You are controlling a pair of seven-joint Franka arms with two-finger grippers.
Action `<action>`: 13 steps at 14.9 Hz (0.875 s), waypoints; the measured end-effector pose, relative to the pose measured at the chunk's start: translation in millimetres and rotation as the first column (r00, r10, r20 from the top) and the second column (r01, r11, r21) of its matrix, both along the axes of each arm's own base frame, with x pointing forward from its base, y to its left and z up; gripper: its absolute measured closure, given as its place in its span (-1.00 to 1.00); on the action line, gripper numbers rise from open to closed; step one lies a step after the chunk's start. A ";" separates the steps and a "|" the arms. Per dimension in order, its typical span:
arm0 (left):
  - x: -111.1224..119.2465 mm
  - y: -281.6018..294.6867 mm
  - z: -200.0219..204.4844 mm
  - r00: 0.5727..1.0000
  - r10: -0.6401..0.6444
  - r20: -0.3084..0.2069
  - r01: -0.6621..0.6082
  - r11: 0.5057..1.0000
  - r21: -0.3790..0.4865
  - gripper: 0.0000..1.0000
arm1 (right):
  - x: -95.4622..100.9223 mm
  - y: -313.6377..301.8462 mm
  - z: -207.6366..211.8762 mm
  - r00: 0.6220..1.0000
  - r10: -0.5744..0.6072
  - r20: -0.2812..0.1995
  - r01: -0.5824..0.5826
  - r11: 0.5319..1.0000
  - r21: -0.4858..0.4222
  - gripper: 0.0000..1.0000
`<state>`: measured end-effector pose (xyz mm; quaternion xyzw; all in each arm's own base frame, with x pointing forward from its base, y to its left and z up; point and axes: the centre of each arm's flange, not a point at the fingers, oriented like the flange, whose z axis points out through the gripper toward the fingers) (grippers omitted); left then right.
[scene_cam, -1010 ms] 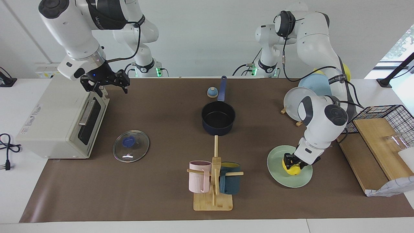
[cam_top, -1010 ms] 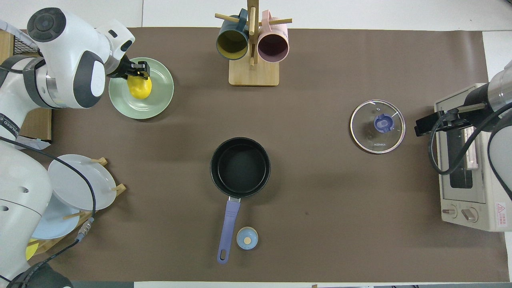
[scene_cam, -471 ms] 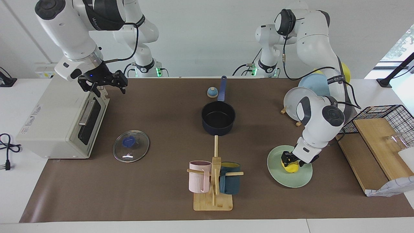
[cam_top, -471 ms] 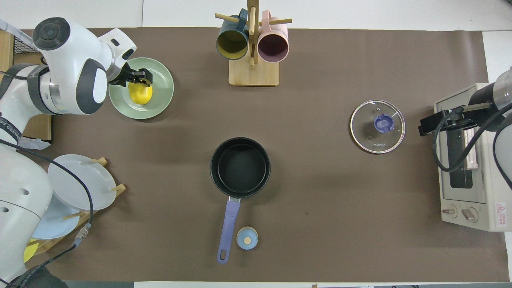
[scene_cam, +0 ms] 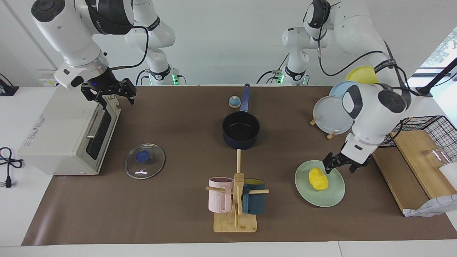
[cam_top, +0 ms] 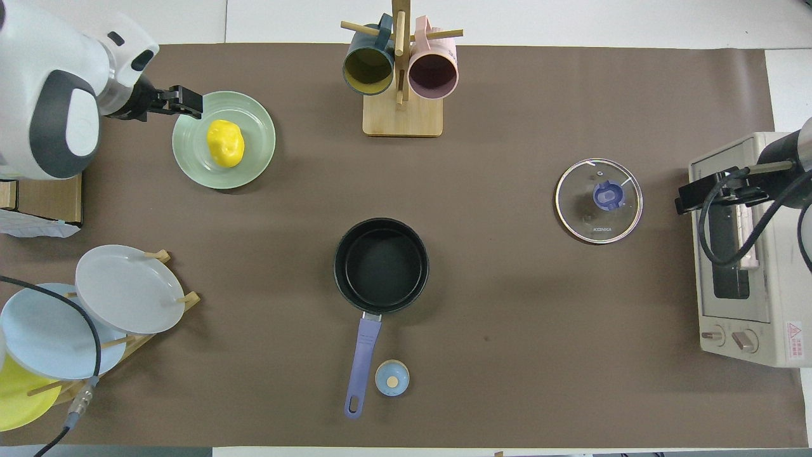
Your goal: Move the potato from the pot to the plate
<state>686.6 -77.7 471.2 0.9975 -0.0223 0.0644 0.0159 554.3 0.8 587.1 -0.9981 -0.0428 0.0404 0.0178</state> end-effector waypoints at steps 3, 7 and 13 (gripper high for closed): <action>-41.7 15.8 77.2 0.999 0.014 -0.046 -0.014 1.000 0.006 -1.00 | 0.0 1.8 -0.4 1.000 0.004 -0.001 -0.004 1.000 -0.004 -1.00; -104.0 22.8 149.1 0.992 0.014 -0.128 -0.012 1.000 0.016 -1.00 | -4.0 -0.2 4.1 1.000 0.001 0.002 -0.001 1.000 -0.004 -1.00; -157.1 24.5 146.9 0.969 0.009 -0.245 -0.001 1.000 0.029 -1.00 | -11.6 5.3 6.1 1.000 0.012 0.015 -0.012 1.000 -0.004 -1.00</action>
